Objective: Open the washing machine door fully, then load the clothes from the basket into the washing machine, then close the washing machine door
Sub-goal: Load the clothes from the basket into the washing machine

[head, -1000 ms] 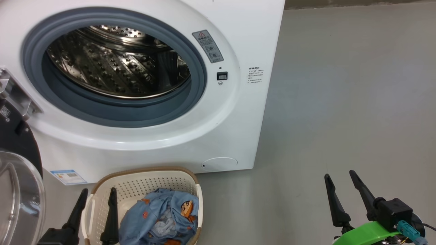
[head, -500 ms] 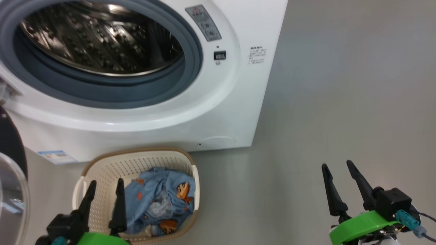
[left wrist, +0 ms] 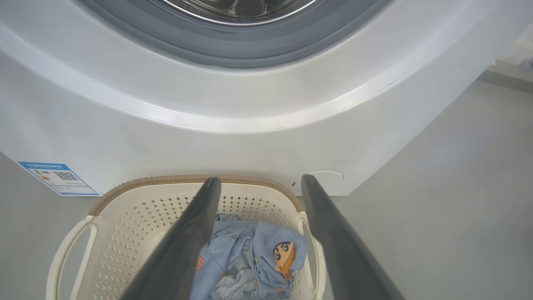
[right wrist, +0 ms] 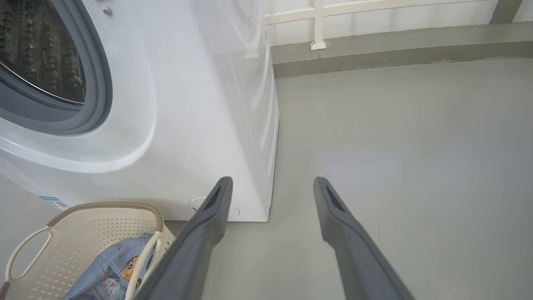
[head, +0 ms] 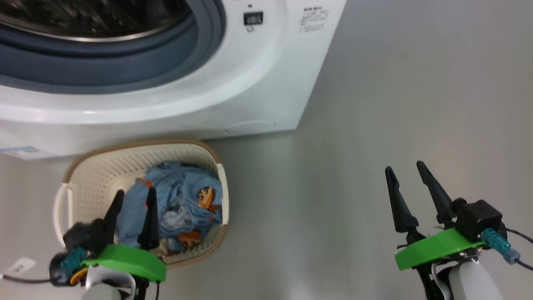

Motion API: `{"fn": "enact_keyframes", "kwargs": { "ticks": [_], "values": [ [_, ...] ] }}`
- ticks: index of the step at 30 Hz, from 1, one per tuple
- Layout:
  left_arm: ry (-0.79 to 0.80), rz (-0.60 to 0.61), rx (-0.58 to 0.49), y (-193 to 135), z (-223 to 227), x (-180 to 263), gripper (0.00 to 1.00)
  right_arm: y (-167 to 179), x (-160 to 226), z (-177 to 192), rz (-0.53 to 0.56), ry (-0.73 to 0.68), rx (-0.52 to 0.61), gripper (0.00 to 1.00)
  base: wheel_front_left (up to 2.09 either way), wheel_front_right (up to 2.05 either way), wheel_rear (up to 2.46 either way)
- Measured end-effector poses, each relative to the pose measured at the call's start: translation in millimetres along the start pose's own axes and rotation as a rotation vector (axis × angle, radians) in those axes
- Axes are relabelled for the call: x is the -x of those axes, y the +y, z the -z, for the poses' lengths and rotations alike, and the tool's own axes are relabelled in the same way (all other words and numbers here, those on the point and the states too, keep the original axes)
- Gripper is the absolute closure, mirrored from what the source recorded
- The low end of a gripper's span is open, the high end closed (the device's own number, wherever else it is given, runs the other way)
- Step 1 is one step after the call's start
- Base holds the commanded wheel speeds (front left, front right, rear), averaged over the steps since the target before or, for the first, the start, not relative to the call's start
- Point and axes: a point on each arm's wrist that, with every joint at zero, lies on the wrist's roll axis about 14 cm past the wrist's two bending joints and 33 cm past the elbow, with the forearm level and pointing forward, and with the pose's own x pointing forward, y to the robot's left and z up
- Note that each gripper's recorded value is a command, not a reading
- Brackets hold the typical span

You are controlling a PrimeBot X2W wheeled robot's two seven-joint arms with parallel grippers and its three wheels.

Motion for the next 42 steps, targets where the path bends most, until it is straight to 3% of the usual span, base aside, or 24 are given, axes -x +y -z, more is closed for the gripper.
{"fn": "enact_keyframes", "kwargs": {
  "ticks": [13,29,36,42],
  "values": [
    [0.198,0.005,0.024,7.5,82.5,-60.2,0.0,-21.4,-24.6,46.6,0.049,0.097,-0.027,0.0,0.0,0.0,0.0],
    [0.463,0.023,0.028,11.5,191.9,-89.3,0.0,-49.7,-23.9,90.9,0.124,0.204,-0.05,0.0,0.0,0.0,0.0],
    [0.506,0.001,-0.021,14.0,211.4,-98.1,0.0,-59.8,-18.7,97.5,0.153,0.226,-0.049,0.0,0.0,0.0,0.0],
    [0.499,-0.067,-0.107,37.3,210.1,-105.5,0.0,-63.1,-20.2,97.7,0.159,0.225,-0.042,0.0,0.0,0.0,0.0]
  ]
}}
